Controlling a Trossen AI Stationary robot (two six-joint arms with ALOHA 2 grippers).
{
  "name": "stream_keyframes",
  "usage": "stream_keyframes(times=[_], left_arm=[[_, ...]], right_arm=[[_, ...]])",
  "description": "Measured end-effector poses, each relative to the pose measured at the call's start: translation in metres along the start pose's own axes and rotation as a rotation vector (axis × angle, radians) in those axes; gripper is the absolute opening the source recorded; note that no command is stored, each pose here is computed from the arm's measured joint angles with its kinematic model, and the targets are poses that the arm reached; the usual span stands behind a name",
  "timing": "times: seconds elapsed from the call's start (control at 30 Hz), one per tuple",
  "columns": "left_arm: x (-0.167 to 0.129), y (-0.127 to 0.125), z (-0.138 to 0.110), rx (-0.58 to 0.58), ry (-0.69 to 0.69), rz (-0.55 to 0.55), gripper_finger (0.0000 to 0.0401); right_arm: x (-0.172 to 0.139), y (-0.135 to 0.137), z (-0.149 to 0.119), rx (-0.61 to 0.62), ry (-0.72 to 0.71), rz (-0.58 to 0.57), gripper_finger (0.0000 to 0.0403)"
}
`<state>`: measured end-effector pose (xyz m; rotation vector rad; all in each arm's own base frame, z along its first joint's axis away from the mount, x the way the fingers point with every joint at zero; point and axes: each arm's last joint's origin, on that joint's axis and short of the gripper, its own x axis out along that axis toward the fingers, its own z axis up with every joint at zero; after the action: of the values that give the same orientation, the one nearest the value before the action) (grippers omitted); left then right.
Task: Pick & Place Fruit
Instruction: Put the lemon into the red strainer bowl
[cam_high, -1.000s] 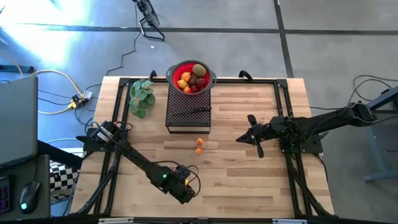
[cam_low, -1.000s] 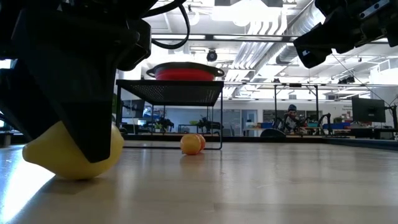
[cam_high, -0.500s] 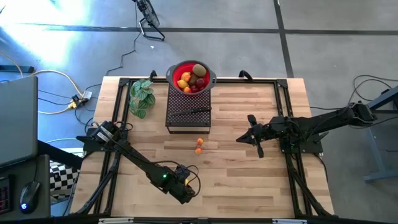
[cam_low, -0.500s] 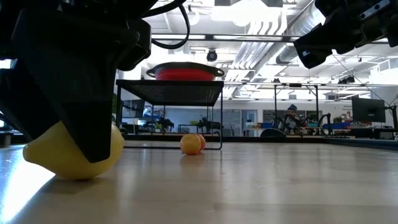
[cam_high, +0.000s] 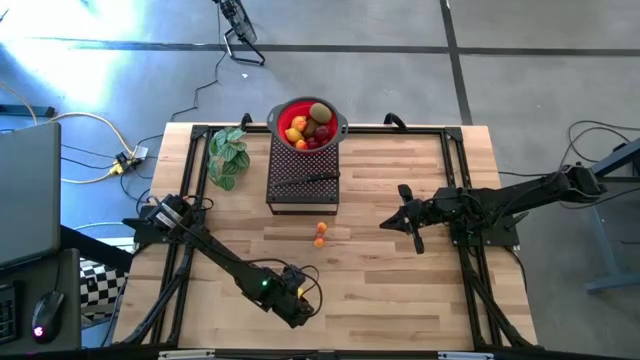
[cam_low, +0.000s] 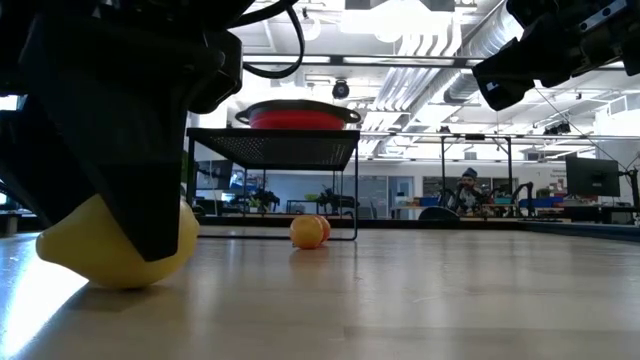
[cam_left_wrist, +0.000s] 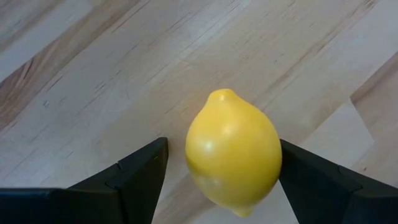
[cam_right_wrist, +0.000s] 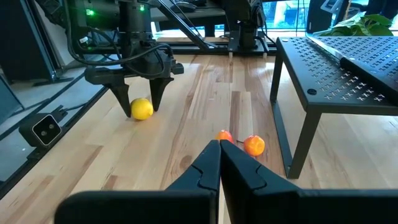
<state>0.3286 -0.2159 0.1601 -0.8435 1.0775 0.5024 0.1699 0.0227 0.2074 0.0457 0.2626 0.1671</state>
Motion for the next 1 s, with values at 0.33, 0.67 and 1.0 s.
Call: stream_keyframes(times=[0.33, 0.67, 1.0], left_arm=[[0.0004, 0.0009, 0.0, -0.001, -0.004, 0.009, 0.024], [0.0005, 0.0016, 0.0004, -0.019, -0.022, 0.016, 0.021], [0.0004, 0.0017, 0.0005, -0.015, -0.024, 0.017, 0.0208]], right_arm=[[0.0, -0.0001, -0.0006, 0.0, 0.006, -0.001, 0.0002], [-0.0001, -0.0001, -0.0026, 0.002, 0.027, -0.001, 0.0002], [0.0, -0.0001, -0.0025, 0.002, 0.026, -0.001, 0.0002]])
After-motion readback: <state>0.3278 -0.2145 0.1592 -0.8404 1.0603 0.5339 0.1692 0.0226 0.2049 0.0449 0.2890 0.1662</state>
